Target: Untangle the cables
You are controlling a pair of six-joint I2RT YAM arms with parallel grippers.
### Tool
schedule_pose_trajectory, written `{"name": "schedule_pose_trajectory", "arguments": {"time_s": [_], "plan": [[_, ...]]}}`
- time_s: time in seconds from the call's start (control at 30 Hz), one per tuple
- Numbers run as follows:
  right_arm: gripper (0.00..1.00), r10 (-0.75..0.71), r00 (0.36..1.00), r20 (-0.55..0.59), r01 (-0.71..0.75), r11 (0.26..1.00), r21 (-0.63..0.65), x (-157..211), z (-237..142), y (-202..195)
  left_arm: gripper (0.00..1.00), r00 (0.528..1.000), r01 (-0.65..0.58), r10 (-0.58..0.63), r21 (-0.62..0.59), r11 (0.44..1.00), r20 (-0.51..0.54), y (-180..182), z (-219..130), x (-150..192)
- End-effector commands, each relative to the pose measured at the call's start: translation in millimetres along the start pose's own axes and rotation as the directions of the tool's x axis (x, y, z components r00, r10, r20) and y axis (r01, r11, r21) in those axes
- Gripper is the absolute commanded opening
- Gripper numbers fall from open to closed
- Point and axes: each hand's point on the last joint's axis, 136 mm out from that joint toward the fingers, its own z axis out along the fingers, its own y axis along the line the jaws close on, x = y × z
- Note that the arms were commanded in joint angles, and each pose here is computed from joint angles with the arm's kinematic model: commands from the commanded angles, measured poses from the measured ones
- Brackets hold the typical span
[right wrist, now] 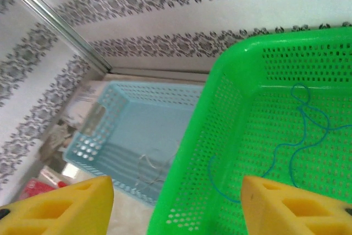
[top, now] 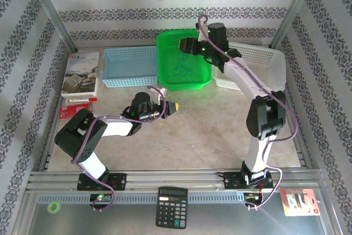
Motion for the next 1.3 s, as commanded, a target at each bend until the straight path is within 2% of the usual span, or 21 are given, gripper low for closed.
{"name": "schedule_pose_trajectory", "arguments": {"time_s": [0.0, 0.13, 0.3, 0.43, 0.57, 0.77, 1.0, 1.27], "plan": [[0.62, -0.02, 0.999, -0.035, 0.021, 1.0, 0.021, 6.8, -2.2, 3.7, 0.05, 0.999, -0.027, 0.026, 0.023, 0.999, 0.029, -17.3, -5.1, -11.8], [0.6, 0.036, 0.999, -0.021, -0.037, 0.994, -0.098, 13.3, -26.8, 33.7, 0.05, 0.999, -0.036, 0.035, 0.031, 0.999, 0.032, -22.0, -7.8, -14.3], [0.57, 0.086, 0.995, 0.041, -0.074, 0.971, -0.229, 30.8, -82.5, 71.7, 0.05, 0.998, -0.027, 0.022, 0.07, 0.997, 0.062, -33.5, -9.5, -25.3], [0.53, 0.114, 0.989, 0.091, -0.078, 0.941, -0.329, 42.9, -122.0, 95.0, 0.05, 0.995, -0.001, -0.012, 0.135, 0.991, 0.097, -47.5, -10.0, -36.9], [0.51, 0.13, 0.985, 0.109, -0.075, 0.909, -0.41, 62.2, -143.5, 114.1, 0.05, 0.99, 0.035, -0.067, 0.241, 0.97, 0.126, -67.0, -10.9, -49.7], [0.49, 0.14, 0.988, 0.067, -0.094, 0.883, -0.46, 95.2, -141.1, 133.8, 0.05, 0.982, 0.077, -0.129, 0.338, 0.938, 0.134, -82.6, -10.9, -60.2], [0.46, 0.128, 0.992, 0.017, -0.102, 0.86, -0.5, 112.5, -122.6, 156.1, 0.05, 0.986, 0.062, -0.106, 0.312, 0.948, 0.125, -82.6, -11.0, -60.0], [0.45, 0.136, 0.991, -0.012, -0.124, 0.859, -0.497, 121.9, -108.7, 156.0, 0.05, 0.987, 0.048, -0.091, 0.305, 0.951, 0.129, -85.3, -13.5, -62.8]]}}
